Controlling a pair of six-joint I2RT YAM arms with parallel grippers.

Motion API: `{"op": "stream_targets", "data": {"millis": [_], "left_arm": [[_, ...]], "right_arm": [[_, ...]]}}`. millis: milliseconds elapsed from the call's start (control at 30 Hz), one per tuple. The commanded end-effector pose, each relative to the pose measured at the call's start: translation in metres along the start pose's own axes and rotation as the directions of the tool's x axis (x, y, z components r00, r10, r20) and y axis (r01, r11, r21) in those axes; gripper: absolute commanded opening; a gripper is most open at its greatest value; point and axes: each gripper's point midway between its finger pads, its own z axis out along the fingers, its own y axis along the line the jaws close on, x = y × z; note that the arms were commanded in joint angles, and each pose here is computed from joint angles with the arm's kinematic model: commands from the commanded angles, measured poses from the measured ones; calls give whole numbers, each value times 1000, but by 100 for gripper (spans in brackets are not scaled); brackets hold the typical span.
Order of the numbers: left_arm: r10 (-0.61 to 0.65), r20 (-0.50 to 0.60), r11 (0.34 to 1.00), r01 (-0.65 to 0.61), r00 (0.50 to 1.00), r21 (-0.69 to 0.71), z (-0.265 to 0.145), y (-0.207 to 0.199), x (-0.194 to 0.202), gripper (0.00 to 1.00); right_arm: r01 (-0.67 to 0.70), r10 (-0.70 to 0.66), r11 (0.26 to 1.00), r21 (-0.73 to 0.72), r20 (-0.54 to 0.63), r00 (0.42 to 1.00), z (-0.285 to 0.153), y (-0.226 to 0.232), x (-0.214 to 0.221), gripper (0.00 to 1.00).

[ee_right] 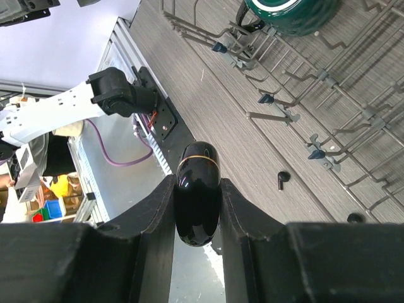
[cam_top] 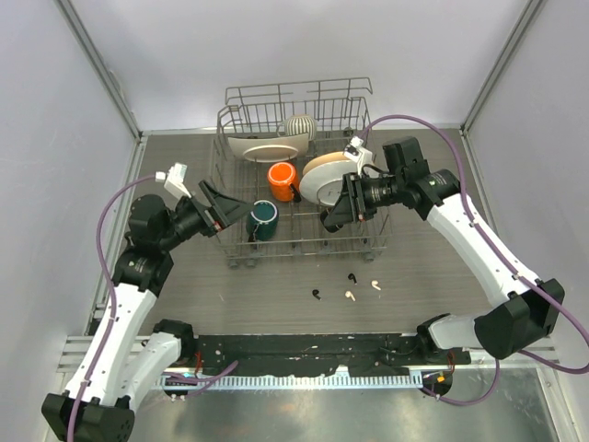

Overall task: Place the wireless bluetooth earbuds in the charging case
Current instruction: Pick up the charging case at the center of the board.

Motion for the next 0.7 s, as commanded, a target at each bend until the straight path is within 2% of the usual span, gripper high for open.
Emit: {"op": "stream_targets", "data": {"millis": [0, 267, 400, 533, 667], "left_arm": [[54, 72, 999, -54, 996, 0, -9, -10, -14, 100], [103, 81, 994, -106, 991, 31, -14, -18, -14, 100], [141, 69, 984, -147, 988, 98, -14, -29, -11, 100], [76, 17, 981, -78, 997, 178, -6, -35, -5, 97], [35, -21, 949, -27, 999, 313, 1, -52, -3, 92]], "right_arm": [[56, -54, 997, -47, 39, 998, -6, 15, -14, 1], [48, -47, 994, -100, 15, 999, -2, 18, -13, 1], [49, -48, 989, -139, 7, 999, 0, 23, -12, 1], [57, -58, 983, -176, -2, 998, -1, 28, -9, 1], [77, -84, 962, -261, -15, 996, 0, 39, -4, 1]]}}
